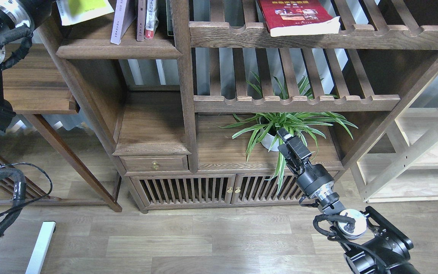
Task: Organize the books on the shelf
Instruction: 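Push the yellow-green book into the upper shelf with the left gripper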
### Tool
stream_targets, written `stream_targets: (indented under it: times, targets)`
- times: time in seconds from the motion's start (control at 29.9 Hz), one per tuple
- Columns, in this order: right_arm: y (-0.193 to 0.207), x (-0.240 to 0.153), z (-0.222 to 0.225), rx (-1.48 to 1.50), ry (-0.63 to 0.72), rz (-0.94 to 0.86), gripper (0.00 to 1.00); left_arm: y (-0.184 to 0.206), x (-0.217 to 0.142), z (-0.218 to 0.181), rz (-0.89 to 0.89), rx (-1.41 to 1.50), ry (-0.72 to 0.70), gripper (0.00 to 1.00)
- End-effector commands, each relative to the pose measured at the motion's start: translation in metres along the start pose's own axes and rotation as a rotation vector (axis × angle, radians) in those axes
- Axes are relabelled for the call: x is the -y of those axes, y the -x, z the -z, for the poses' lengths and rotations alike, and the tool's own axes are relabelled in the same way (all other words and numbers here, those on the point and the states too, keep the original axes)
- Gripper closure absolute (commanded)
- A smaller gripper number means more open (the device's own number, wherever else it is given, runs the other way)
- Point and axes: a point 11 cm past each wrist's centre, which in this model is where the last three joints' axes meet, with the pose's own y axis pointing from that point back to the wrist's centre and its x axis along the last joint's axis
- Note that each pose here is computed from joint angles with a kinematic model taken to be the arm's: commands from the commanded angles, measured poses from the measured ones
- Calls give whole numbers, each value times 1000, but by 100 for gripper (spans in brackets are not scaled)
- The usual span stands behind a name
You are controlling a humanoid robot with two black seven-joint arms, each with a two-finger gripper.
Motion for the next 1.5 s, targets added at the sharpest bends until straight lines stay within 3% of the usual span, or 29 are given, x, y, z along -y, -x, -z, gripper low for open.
stream_targets:
  times: [0.0,0.87,1.47]
  targets:
    - [1,1,0,-1,0,3,6,-1,3,8,-2,1,-28,99]
    - [5,5,3,-7,-1,15,6,15,20,16,18,47,-101,91]
    - [7,5,7,-18,-2,18,6,34,26,6,52,110,-98,60]
